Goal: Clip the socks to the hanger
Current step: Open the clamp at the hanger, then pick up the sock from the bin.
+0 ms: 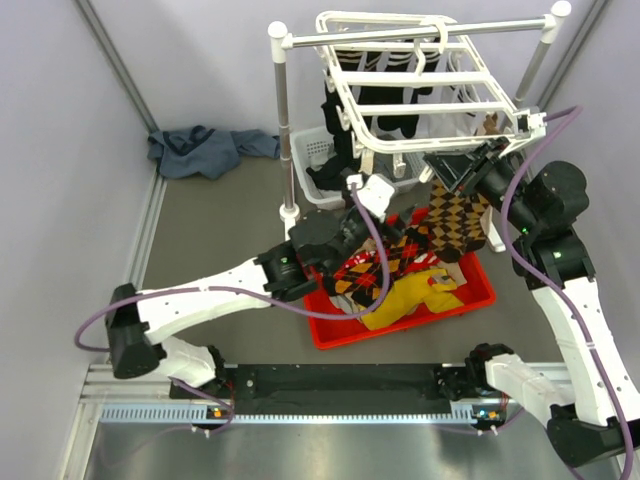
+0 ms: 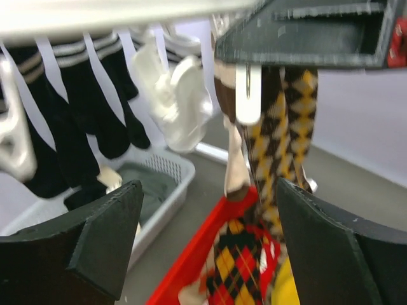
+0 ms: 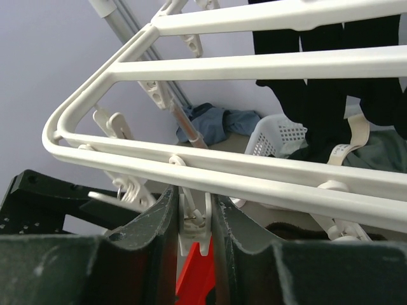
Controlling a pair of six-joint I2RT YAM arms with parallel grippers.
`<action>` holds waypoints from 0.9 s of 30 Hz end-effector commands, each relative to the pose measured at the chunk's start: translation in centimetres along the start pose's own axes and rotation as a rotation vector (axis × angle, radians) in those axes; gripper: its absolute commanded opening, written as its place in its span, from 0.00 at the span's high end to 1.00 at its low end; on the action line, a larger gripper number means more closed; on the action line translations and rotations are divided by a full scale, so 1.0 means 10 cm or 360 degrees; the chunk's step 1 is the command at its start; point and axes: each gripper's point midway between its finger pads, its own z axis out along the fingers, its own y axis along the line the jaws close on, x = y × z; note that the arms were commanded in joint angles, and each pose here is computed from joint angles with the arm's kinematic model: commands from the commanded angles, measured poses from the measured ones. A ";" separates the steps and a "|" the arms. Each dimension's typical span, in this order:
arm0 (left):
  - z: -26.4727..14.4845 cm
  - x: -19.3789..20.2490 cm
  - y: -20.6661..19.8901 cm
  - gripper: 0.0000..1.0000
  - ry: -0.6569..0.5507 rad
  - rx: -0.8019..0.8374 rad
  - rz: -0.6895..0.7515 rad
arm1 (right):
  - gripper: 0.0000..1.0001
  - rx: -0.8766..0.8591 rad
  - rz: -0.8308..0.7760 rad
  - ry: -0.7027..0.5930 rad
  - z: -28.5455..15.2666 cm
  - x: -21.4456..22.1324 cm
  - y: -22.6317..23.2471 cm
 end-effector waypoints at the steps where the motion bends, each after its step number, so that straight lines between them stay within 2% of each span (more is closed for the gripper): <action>1: -0.34 0.24 -0.01 0.08 0.0196 0.0101 -0.0081 | 1.00 0.0017 -0.0017 -0.0071 0.00 -0.08 -0.02; 9: -0.75 1.43 -0.27 0.07 0.0771 0.0186 -0.0225 | 1.00 0.0057 -0.0041 -0.0065 0.02 -0.04 -0.10; 12: -0.76 1.82 -0.39 0.07 0.0931 0.0193 -0.0240 | 1.00 0.0082 -0.0057 -0.0055 0.02 -0.01 -0.14; 14: -0.66 2.05 -0.42 0.11 0.1025 0.0120 -0.0225 | 1.00 0.0103 -0.0072 -0.0052 0.02 0.00 -0.18; 17: -0.47 2.15 -0.50 0.15 0.1071 0.0092 -0.0214 | 1.00 0.0121 -0.0093 -0.0050 0.02 0.00 -0.21; 18: -0.42 2.34 -0.53 0.17 0.1126 0.0074 -0.0182 | 1.00 0.0124 -0.0097 -0.0044 0.02 0.02 -0.22; 20: -0.23 2.33 -0.54 0.22 0.1112 0.0053 -0.0193 | 1.00 0.0129 -0.0102 -0.0038 0.02 0.04 -0.23; 21: -0.19 2.52 -0.57 0.23 0.1166 0.0047 -0.0174 | 1.00 0.0134 -0.0100 -0.0035 0.03 0.05 -0.24; 22: -0.06 2.47 -0.58 0.24 0.1138 0.0035 -0.0195 | 1.00 0.0126 -0.0103 -0.0039 0.03 0.04 -0.24; 23: -0.01 2.53 -0.55 0.28 0.1157 0.0014 -0.0200 | 1.00 0.0131 -0.0100 -0.0034 0.03 0.06 -0.25; 24: 0.04 2.69 -0.56 0.31 0.1198 0.0000 -0.0186 | 1.00 0.0133 -0.0102 -0.0032 0.03 0.07 -0.25; 25: 0.16 2.65 -0.55 0.32 0.1169 -0.0016 -0.0204 | 1.00 0.0138 -0.0108 -0.0032 0.03 0.07 -0.27; 27: 0.25 2.83 -0.48 0.37 0.1208 -0.0061 -0.0228 | 1.00 0.0142 -0.0118 -0.0034 0.02 0.07 -0.27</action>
